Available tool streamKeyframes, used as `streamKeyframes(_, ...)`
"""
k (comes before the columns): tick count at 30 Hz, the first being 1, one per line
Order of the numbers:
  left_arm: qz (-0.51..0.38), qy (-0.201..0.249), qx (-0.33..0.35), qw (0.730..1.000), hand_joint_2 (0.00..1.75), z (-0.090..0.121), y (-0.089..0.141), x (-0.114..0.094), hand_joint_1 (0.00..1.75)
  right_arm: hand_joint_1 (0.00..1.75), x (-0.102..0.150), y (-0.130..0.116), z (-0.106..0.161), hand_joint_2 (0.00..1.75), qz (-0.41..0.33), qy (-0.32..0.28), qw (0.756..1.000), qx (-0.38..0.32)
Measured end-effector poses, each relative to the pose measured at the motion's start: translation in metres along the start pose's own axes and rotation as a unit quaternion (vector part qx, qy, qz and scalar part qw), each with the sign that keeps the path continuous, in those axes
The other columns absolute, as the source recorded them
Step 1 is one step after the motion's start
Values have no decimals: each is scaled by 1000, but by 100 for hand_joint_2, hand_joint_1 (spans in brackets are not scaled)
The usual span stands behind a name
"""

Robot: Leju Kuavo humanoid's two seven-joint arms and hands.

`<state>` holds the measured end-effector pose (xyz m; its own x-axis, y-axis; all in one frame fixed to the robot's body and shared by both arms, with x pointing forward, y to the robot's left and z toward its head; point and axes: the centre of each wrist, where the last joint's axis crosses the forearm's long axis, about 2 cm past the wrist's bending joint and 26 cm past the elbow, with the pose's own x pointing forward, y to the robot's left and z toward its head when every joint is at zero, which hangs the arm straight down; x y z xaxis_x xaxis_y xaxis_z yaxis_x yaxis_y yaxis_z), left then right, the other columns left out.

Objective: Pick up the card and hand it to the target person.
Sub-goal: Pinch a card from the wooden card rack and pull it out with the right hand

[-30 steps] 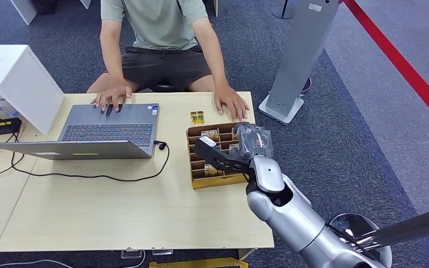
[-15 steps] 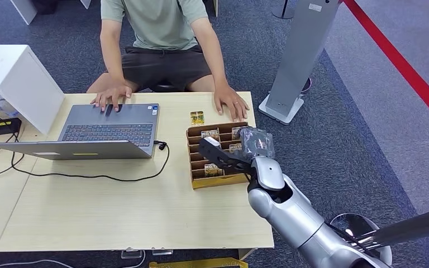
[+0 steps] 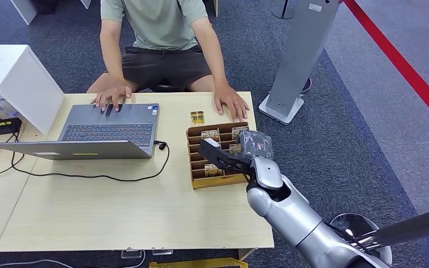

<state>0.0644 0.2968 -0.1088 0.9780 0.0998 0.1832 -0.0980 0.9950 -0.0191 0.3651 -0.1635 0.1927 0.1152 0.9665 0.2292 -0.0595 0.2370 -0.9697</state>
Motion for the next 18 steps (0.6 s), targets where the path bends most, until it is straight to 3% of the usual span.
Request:
streamKeyframes(3,0,0,0,1000,0,0,0,0,0,100,1,1,0,175,0,0,1000,2)
streamKeyframes(10,1,0,0,1000,0,0,0,0,0,91,3,1,-2,175,0,-1,1000,5)
streamKeyframes(18,0,0,0,1000,0,0,0,0,0,96,3,4,-2,175,5,-2,1000,8)
